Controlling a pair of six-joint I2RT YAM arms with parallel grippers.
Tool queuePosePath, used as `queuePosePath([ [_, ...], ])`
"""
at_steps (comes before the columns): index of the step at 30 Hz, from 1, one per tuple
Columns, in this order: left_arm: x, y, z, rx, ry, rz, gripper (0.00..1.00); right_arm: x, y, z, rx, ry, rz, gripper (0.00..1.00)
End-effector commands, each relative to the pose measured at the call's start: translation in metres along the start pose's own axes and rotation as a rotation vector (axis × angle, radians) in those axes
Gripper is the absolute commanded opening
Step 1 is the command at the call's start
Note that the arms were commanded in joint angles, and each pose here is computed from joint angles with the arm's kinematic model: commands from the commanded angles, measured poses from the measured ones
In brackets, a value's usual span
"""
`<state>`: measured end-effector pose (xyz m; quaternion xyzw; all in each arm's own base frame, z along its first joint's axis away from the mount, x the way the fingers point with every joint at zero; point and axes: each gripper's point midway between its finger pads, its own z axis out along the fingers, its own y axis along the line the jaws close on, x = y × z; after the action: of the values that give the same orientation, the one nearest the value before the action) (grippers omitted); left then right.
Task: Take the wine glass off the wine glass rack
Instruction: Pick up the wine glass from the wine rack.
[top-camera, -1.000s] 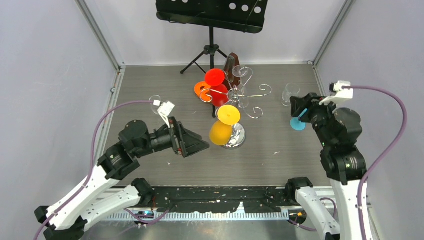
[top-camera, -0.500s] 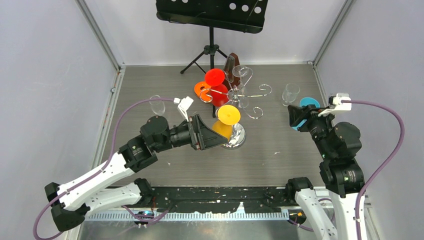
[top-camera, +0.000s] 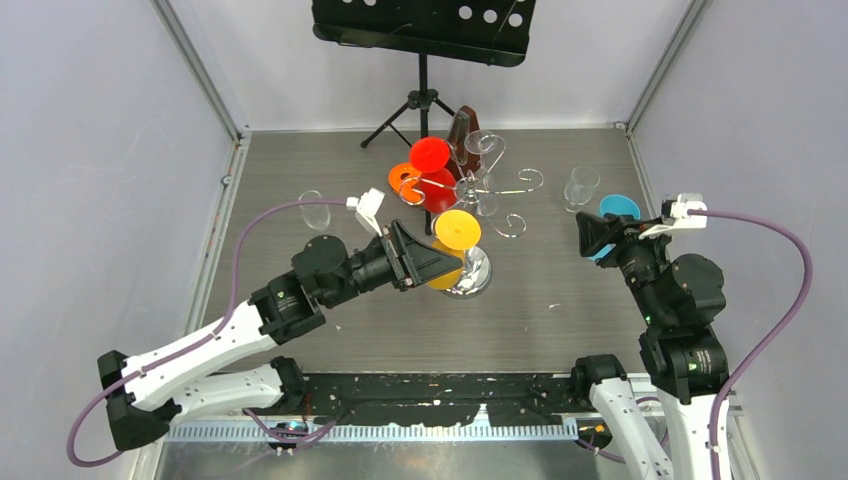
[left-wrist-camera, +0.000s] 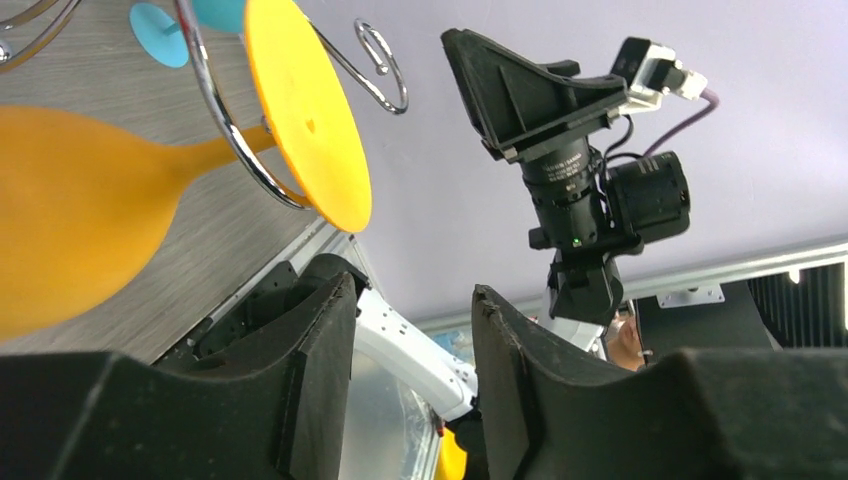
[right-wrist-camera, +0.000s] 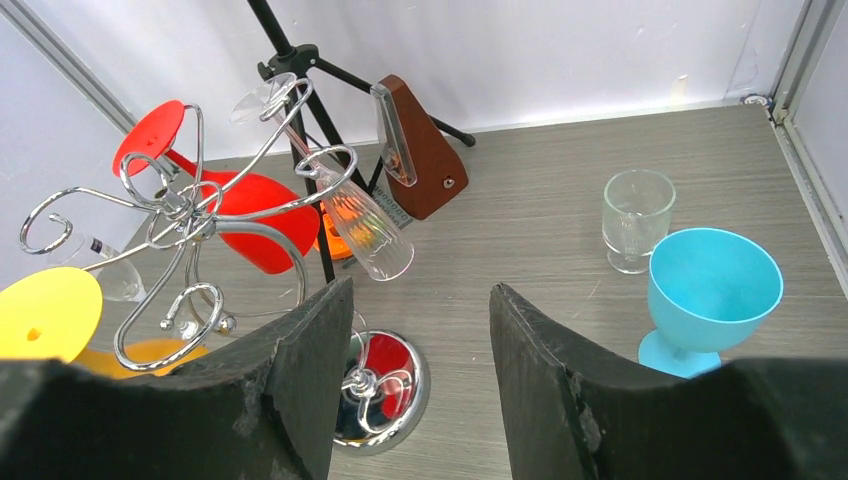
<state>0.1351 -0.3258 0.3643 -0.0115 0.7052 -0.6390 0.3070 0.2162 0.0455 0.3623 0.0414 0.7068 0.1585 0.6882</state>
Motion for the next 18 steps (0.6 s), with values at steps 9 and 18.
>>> queuePosePath([
  [9,-0.021,-0.02,0.014,0.017,-0.114,-0.04,0.38,-0.017,0.005,-0.007,-0.025,-0.081,-0.01,0.59],
  [18,-0.028,-0.021,0.018,-0.01,-0.142,-0.035,0.35,-0.014,0.004,-0.008,-0.024,-0.085,-0.013,0.59],
])
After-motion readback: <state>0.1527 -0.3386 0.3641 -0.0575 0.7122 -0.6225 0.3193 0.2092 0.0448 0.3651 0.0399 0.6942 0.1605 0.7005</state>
